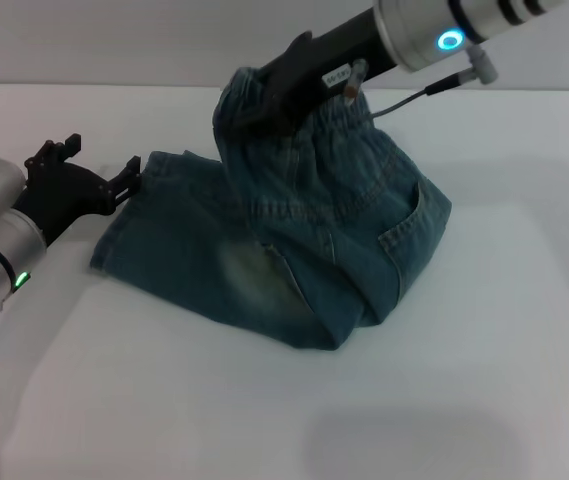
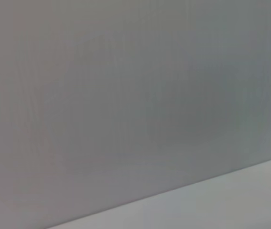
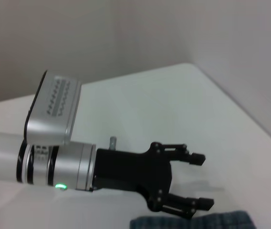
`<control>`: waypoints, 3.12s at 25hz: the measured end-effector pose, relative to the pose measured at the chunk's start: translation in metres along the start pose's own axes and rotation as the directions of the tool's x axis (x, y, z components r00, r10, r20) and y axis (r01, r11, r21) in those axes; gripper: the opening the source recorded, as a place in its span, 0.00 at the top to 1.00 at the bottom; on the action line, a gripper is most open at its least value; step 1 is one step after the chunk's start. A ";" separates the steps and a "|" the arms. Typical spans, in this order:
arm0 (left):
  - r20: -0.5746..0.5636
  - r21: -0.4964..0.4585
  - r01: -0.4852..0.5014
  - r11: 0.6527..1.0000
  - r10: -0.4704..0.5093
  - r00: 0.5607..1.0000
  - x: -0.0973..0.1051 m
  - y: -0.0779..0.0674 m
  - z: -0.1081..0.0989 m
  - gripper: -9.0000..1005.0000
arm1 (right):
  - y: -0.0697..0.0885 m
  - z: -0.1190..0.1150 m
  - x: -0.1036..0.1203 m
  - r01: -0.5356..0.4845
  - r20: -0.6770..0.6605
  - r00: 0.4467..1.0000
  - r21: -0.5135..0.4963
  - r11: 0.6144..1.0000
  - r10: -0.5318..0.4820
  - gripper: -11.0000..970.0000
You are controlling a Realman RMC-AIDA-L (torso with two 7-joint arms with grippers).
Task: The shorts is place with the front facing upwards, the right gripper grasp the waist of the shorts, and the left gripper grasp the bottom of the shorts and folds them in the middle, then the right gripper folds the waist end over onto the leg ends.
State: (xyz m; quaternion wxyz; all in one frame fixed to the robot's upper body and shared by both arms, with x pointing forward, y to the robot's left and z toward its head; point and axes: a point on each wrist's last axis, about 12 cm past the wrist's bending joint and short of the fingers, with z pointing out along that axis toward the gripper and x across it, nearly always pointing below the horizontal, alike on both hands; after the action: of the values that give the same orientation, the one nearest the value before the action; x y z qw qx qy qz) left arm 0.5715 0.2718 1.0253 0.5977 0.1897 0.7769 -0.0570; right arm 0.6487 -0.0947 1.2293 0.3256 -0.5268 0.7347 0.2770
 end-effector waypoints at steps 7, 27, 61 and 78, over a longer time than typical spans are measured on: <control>0.006 -0.022 0.015 1.000 -0.015 1.000 0.001 0.005 -0.003 0.16 | 0.010 0.014 0.005 0.062 -0.089 0.994 -0.033 0.998 -0.065 0.61; 0.019 -0.045 0.041 0.998 -0.040 0.999 0.008 0.011 -0.012 0.16 | 0.030 0.039 0.027 0.227 -0.230 0.943 -0.090 0.970 -0.242 0.61; 0.075 -0.035 0.012 0.999 -0.009 0.997 -0.021 0.013 0.011 0.16 | 0.040 0.014 0.115 -0.108 -0.462 0.887 -0.180 0.978 0.013 0.61; 0.068 -0.027 0.009 1.000 -0.007 0.998 -0.022 0.011 0.016 0.16 | 0.003 0.003 0.120 -0.117 -0.387 0.913 0.050 0.992 0.127 0.61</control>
State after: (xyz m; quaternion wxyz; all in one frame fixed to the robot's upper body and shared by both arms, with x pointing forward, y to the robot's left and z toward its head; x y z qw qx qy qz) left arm 0.5944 0.2720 1.0433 0.6260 0.1764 0.7576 -0.0554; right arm 0.6182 -0.1628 1.1353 0.1619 -0.5203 0.8196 0.1770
